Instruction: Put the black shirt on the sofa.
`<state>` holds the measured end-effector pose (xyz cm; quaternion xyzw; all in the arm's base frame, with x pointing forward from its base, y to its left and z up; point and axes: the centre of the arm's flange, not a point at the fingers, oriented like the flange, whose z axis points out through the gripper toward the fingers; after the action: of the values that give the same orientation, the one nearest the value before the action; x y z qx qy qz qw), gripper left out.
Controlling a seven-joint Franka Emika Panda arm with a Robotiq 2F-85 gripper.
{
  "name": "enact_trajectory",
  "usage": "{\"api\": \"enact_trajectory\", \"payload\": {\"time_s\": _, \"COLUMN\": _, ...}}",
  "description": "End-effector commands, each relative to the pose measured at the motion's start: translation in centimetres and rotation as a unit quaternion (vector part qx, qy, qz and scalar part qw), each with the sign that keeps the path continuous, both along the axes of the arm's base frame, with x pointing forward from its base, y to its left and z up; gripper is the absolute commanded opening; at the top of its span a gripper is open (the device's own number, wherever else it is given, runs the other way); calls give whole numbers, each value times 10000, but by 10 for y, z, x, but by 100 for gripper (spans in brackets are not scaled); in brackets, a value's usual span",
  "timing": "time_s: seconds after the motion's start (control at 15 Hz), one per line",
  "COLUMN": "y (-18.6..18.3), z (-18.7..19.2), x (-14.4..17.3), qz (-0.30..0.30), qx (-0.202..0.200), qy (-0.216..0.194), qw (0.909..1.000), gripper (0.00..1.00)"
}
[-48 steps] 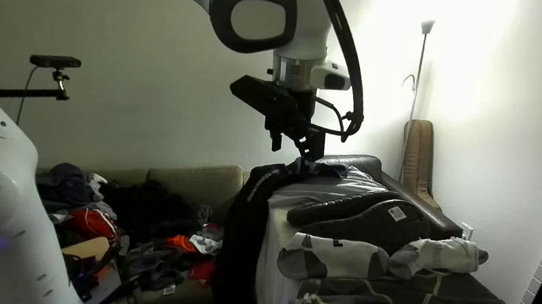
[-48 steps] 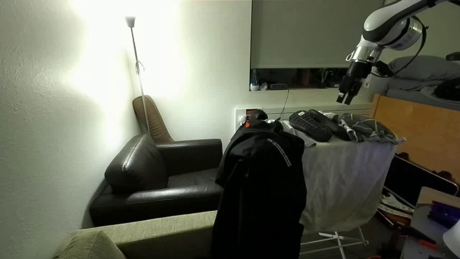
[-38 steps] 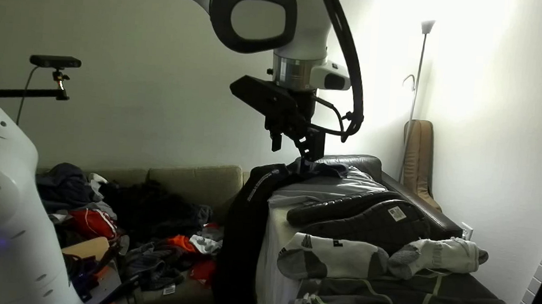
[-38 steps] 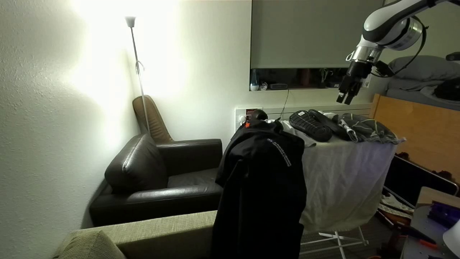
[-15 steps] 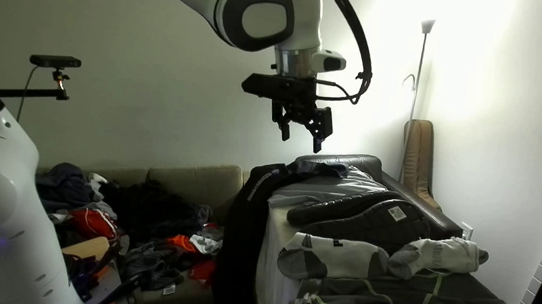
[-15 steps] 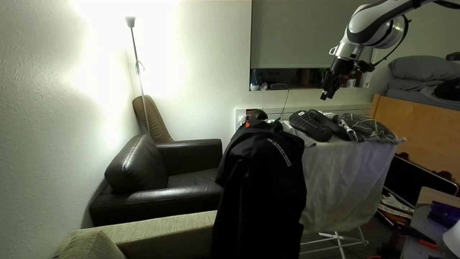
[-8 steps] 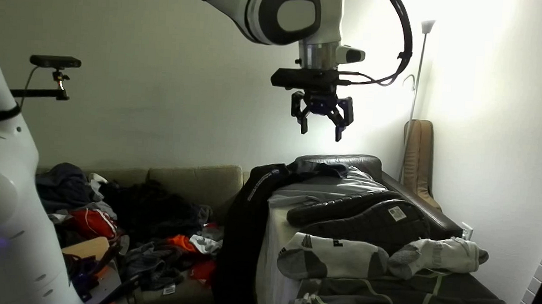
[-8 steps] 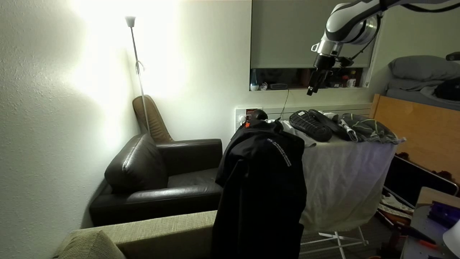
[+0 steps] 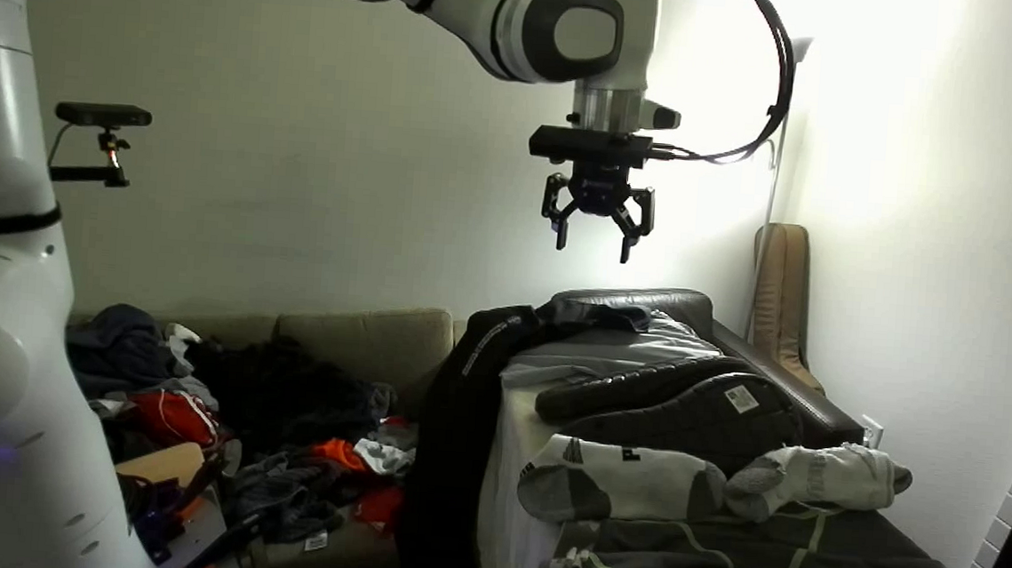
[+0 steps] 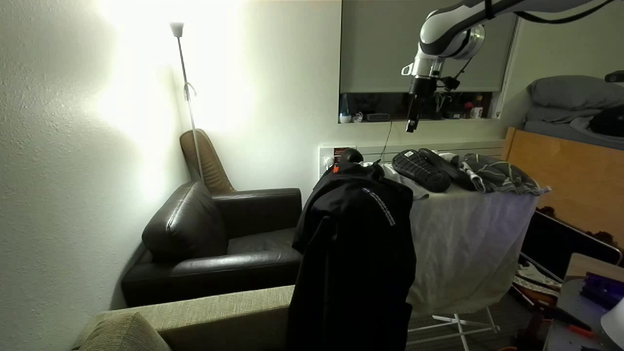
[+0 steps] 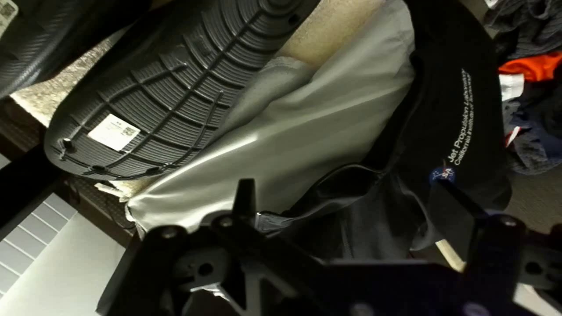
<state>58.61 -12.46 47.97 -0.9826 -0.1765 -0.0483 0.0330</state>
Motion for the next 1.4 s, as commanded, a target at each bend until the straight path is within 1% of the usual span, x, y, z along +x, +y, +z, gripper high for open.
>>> {"api": "enact_trajectory", "payload": {"time_s": 0.0, "y": 4, "z": -2, "x": 11, "qz": 370, "qx": 89, "qy": 198, "qw": 9991, "gripper": 100}}
{"api": "enact_trajectory", "payload": {"time_s": 0.13, "y": 9, "z": -7, "x": 16, "qz": 512, "qx": 65, "qy": 225, "qw": 9984, "gripper": 100}}
{"api": "enact_trajectory", "payload": {"time_s": 0.27, "y": 15, "z": -16, "x": 20, "qz": 694, "qx": -22, "qy": 165, "qw": 9974, "gripper": 100}}
{"api": "enact_trajectory", "payload": {"time_s": 0.47, "y": 25, "z": -35, "x": 24, "qz": 985, "qx": -158, "qy": 119, "qw": 9949, "gripper": 100}}
{"api": "enact_trajectory", "payload": {"time_s": 0.8, "y": 35, "z": -67, "x": 28, "qz": 1299, "qx": -313, "qy": 67, "qw": 9910, "gripper": 100}}
{"api": "enact_trajectory", "payload": {"time_s": 1.2, "y": 29, "z": -90, "x": 39, "qz": 1360, "qx": -446, "qy": -181, "qw": 9895, "gripper": 100}}
{"api": "enact_trajectory", "payload": {"time_s": 1.33, "y": 25, "z": -92, "x": 42, "qz": 1317, "qx": -459, "qy": -343, "qw": 9896, "gripper": 100}}
